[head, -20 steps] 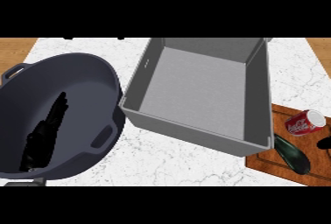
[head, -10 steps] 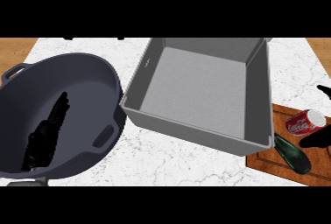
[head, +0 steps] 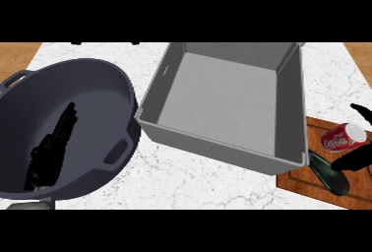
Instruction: Pick the can from the cutting board and place it in the cardboard box
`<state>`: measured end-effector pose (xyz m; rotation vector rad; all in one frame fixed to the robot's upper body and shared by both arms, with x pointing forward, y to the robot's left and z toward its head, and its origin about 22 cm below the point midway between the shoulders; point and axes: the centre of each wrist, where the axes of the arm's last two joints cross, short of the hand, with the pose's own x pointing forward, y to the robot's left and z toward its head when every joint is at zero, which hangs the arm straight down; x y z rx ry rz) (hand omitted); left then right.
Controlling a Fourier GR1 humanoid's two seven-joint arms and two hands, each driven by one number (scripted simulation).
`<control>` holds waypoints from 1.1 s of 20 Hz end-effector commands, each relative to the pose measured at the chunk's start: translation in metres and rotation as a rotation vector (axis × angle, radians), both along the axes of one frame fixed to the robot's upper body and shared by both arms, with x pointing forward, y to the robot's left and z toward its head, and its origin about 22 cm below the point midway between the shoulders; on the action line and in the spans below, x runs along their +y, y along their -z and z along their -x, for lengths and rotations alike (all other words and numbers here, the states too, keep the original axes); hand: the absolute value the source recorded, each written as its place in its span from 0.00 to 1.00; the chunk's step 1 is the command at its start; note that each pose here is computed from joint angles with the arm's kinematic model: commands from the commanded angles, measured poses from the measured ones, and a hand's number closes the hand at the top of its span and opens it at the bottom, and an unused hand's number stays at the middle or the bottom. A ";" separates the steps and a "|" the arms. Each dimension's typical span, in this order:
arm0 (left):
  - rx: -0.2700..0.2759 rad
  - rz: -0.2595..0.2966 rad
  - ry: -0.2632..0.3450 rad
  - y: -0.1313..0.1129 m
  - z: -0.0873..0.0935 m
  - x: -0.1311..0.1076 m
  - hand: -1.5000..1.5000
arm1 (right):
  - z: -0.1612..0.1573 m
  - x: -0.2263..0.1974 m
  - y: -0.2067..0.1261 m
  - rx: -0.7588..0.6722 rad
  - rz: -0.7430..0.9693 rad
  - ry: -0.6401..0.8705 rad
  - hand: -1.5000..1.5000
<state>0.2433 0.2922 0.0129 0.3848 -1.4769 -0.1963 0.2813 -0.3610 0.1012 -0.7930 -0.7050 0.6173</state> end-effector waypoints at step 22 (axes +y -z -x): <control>0.032 0.003 -0.005 -0.014 0.001 -0.001 0.50 | -0.011 0.014 0.035 -0.005 -0.006 0.018 0.00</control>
